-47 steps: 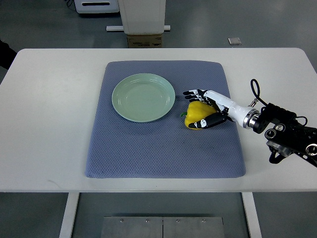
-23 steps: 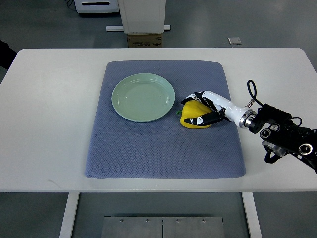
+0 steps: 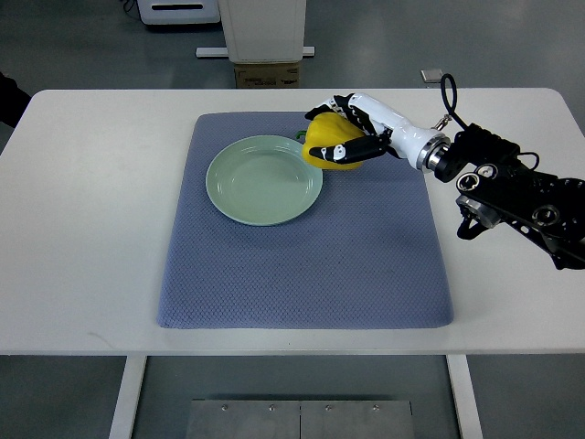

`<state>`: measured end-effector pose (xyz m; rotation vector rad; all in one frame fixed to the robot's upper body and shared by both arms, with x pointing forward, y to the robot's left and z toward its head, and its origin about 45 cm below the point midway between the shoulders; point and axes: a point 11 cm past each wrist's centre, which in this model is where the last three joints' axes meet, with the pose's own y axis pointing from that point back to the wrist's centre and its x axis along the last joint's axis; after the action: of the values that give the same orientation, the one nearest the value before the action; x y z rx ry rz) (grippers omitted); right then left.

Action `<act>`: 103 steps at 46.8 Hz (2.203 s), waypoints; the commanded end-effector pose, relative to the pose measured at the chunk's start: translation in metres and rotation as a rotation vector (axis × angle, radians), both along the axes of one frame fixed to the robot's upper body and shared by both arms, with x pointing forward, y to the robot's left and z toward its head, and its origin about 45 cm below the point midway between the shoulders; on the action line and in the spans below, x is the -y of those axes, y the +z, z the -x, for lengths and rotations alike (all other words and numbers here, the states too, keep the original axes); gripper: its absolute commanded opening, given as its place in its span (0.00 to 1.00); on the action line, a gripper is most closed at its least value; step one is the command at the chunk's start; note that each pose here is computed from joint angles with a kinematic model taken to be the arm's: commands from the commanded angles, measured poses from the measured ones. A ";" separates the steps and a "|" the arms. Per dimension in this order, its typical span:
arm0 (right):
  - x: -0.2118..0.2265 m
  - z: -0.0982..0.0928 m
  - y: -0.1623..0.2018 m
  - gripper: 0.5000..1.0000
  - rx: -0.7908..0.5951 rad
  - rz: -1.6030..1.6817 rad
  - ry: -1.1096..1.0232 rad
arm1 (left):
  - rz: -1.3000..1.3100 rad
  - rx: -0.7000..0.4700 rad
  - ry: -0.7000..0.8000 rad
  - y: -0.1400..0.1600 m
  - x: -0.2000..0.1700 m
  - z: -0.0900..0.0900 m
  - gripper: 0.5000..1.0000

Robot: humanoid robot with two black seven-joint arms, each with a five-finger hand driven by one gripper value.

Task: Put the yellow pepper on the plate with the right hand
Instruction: 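Lift the pepper and carry it over the green plate, then lower the pepper onto the plate and open the right hand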

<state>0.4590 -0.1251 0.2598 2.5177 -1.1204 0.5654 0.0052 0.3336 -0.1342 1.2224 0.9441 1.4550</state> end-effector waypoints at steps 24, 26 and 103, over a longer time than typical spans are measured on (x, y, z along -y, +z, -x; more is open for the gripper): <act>-0.050 -0.015 -0.023 0.00 -0.026 0.043 -0.053 | 0.000 0.000 0.000 0.000 0.000 0.000 1.00; -0.046 -0.017 -0.024 0.00 -0.020 0.052 -0.072 | 0.000 0.000 0.000 0.000 0.000 0.000 1.00; -0.065 0.000 -0.025 1.00 -0.030 -0.029 -0.048 | 0.000 0.000 0.000 0.000 0.000 0.000 1.00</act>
<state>0.4555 -0.0587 0.2293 2.4969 -1.1472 0.5191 0.0053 0.3337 -0.1341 1.2223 0.9442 1.4556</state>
